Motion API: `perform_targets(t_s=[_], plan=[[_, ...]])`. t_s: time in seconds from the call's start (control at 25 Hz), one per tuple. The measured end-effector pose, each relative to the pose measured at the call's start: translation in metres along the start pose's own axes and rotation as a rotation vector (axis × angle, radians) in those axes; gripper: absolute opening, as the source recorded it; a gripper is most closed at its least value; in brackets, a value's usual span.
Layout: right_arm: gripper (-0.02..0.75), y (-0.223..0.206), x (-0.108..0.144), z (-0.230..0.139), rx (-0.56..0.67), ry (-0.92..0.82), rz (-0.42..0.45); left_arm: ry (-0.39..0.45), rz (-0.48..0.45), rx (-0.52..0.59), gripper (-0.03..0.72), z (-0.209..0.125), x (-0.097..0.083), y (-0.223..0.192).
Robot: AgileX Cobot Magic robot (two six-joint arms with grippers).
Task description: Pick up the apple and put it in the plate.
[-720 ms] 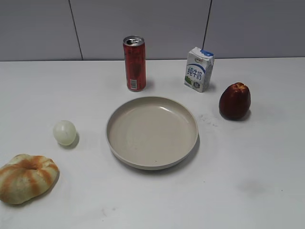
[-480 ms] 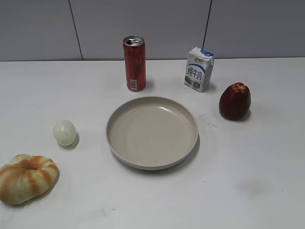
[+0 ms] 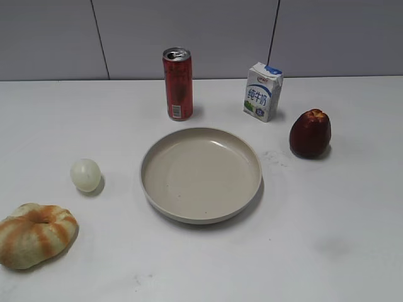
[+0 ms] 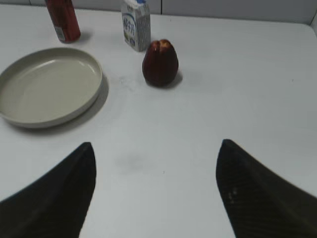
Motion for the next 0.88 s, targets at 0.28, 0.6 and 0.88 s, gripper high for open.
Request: perform_targets(t_s=[0.28,0.6,0.88], plan=[[0.571,-0.044,-0.018,0.039,-0.043,-0.028,-0.043,0.000,0.000,0.000,0.236,0.000,0.000,0.000],[0.571,-0.131,-0.033,0.044,0.222,-0.068,-0.019,0.000,0.000,0.000,0.236,0.000,0.000,0.000],[0.571,-0.206,-0.044,0.055,0.416,-0.098,0.017,0.000,0.000,0.000,0.236,0.000,0.000,0.000]])
Point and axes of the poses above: a point on each arm's last joint axis where the gripper is mounted, y pointing back along that axis away from the gripper, x along the wrist's bending axis when the last joint is at zero, z = x × y, the point moved 5 cm from there along -y, pointing out along that axis toward the gripper, and after that the axes turned 13 degrees about y, right-handed, at the moved point
